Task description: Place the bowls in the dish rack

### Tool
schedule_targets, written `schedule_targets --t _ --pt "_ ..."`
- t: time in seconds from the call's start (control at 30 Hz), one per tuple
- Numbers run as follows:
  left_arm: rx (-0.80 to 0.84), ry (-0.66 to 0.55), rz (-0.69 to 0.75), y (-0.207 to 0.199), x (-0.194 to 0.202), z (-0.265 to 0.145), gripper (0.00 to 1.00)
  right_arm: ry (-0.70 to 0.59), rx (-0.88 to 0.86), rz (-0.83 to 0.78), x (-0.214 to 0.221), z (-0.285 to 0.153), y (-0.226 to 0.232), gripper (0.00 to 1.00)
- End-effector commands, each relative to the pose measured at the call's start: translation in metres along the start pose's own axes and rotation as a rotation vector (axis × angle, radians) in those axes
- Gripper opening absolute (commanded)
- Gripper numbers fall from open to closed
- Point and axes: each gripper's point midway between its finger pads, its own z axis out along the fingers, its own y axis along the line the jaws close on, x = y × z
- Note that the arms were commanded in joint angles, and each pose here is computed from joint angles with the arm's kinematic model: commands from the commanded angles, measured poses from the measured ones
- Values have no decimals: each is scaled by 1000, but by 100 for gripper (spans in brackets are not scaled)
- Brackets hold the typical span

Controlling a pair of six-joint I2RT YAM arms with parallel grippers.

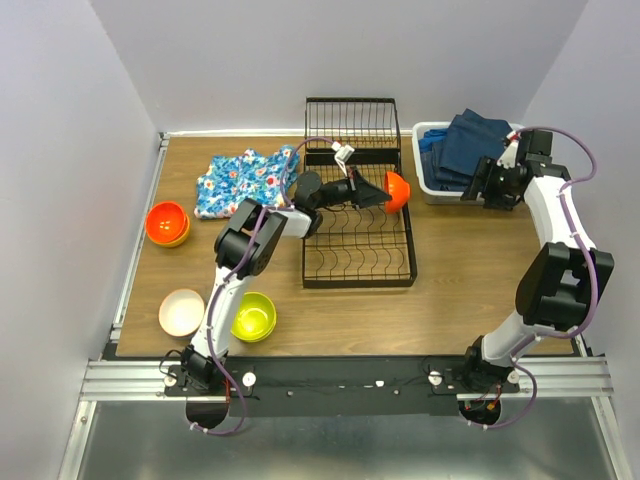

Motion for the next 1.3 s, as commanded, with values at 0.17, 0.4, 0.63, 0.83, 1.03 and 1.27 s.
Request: schedule_targets --t 0.17,0.4,0.63,0.83,1.03,1.27 --pt "19 1 41 2 0 16 0 7 14 -11 5 -3 0 73" --pt "15 27 8 3 13 12 0 12 7 -14 10 -1 3 73" --pt "44 42 -50 1 21 8 0 26 12 -37 12 1 8 73" --pt "26 77 -86 7 31 6 0 22 14 -61 8 6 14 73" --pt "21 114 -120 16 44 4 0 22 8 -71 5 9 20 73" --pt "77 123 -177 7 56 -4 0 33 7 -83 10 12 23 74"
